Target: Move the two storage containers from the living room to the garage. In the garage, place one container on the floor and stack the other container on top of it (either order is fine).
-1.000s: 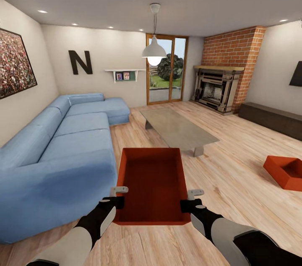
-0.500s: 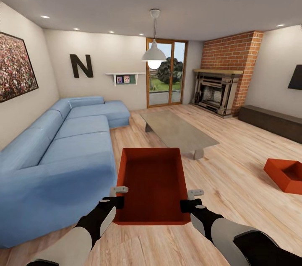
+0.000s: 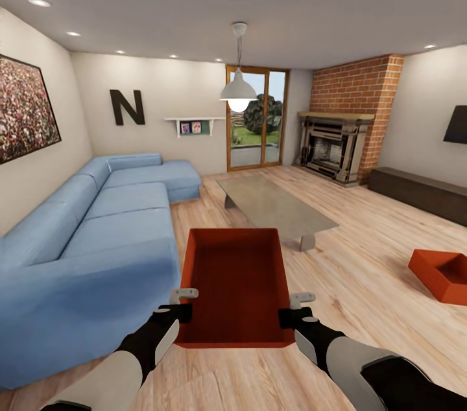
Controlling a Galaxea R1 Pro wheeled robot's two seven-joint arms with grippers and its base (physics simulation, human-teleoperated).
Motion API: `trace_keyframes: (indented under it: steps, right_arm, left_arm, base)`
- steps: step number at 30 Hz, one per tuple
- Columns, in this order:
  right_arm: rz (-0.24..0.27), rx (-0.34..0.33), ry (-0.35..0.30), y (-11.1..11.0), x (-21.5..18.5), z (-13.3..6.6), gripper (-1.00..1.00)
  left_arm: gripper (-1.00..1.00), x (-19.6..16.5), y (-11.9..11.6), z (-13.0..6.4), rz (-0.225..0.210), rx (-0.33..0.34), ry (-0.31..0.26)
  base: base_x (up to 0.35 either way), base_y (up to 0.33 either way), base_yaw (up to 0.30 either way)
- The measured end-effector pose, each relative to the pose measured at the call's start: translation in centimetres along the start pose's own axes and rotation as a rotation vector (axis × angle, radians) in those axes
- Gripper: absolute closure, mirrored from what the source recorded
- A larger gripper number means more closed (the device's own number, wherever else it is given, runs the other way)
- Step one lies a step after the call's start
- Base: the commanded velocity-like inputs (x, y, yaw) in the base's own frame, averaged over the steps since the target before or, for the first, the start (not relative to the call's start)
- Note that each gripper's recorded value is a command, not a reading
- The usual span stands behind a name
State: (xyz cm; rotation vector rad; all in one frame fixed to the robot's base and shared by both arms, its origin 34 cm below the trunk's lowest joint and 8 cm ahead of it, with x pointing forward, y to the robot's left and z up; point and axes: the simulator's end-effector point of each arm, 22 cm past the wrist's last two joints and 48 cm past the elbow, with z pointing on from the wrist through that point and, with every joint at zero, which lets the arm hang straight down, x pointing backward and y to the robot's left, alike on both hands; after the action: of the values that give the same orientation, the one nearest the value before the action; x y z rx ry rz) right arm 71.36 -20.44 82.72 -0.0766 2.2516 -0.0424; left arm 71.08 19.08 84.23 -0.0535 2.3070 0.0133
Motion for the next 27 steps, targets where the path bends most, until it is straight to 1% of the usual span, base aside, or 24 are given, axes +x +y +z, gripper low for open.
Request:
trace_keyframes:
  steps: [18, 27]
  right_arm:
    - [0.001, 0.001, -0.024, 0.0, -1.3, -0.7, 1.0]
    - [0.002, 0.001, -0.027, 0.0, -1.5, -0.8, 1.0]
  left_arm:
    - [1.0, -1.2, 0.0, -0.8, 0.004, 0.002, -0.025]
    - [1.0, -1.4, 0.0, -0.9, 0.004, 0.003, -0.028]
  base:
    - [0.0, 0.0, 0.0]
    - [0.0, 0.0, 0.0]
